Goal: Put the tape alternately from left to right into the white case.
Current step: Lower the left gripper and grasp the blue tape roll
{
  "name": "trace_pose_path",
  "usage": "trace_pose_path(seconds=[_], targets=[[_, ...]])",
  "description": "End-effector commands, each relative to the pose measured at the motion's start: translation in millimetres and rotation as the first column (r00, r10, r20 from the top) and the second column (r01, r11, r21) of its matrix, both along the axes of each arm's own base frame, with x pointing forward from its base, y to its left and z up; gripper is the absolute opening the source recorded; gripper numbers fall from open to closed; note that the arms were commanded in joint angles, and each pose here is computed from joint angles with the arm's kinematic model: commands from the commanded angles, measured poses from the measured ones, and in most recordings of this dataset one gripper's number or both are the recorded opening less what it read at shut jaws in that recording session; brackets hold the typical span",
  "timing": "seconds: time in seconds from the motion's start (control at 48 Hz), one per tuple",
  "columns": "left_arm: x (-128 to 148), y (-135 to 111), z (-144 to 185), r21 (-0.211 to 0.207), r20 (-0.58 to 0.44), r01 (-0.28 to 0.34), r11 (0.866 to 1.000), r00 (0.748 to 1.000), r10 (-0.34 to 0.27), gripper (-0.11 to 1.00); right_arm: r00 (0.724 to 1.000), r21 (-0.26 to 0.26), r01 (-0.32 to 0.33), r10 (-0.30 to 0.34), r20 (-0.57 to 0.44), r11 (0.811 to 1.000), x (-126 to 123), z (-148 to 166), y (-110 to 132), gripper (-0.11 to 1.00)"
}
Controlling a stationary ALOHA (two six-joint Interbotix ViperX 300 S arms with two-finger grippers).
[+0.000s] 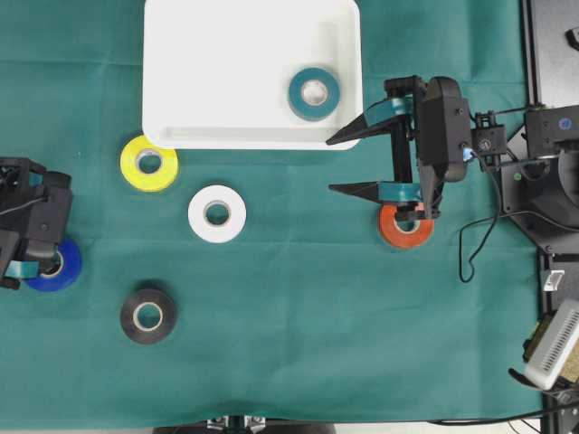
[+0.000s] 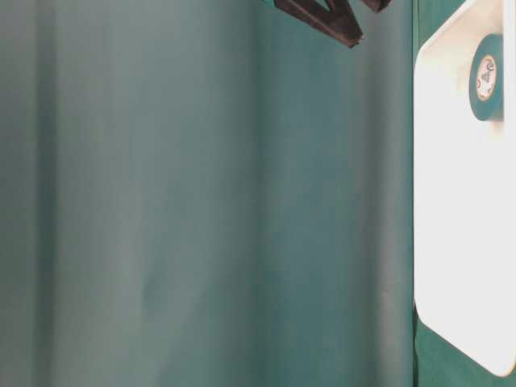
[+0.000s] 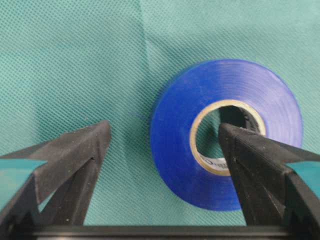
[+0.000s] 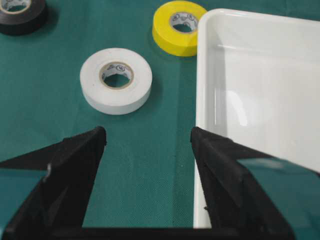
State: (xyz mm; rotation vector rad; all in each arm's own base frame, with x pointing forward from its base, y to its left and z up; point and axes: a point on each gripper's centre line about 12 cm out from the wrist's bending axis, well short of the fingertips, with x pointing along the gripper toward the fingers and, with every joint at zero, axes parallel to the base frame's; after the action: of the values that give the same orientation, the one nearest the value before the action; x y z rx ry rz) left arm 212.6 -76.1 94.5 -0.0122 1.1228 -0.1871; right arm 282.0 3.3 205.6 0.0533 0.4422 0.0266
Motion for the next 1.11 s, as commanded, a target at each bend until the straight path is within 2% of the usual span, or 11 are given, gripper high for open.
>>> trace_pose_path(seconds=[0.0, 0.167, 0.229, 0.292, 0.772, 1.084], targets=[[6.7, -3.5, 6.7, -0.010, 0.031, 0.006, 1.000, 1.000, -0.006, 0.52, 1.000, 0.005, -0.003, 0.003, 0.024, 1.000, 2.4, 6.1, 1.1, 0.72], [8.5, -3.4, 12.4, -0.019, 0.050, 0.001, 1.000, 0.999, 0.000, 0.13, 1.000, 0.005, -0.003, 0.003, 0.024, 1.000, 2.4, 6.1, 1.1, 0.72], [8.0, -3.2, 13.7, -0.023, 0.054, -0.005, 1.000, 0.999, 0.006, 0.02, 1.000, 0.005, -0.003, 0.003, 0.024, 1.000, 2.4, 6.1, 1.1, 0.73], [6.8, -3.6, 14.2, -0.025, 0.054, -0.004, 1.000, 0.998, 0.006, -0.03, 1.000, 0.005, -0.003, 0.003, 0.024, 1.000, 2.4, 6.1, 1.1, 0.72], [11.1, -5.1, 20.8, -0.035, 0.079, -0.005, 0.999, 0.997, 0.007, -0.03, 1.000, 0.007, -0.004, 0.004, 0.024, 1.000, 2.3, 6.1, 1.5, 0.72], [29.8, -11.1, 60.8, -0.076, 0.196, 0.002, 0.997, 0.981, 0.013, -0.03, 1.000, 0.007, -0.004, 0.004, 0.026, 1.000, 2.7, 6.7, 1.5, 0.72]])
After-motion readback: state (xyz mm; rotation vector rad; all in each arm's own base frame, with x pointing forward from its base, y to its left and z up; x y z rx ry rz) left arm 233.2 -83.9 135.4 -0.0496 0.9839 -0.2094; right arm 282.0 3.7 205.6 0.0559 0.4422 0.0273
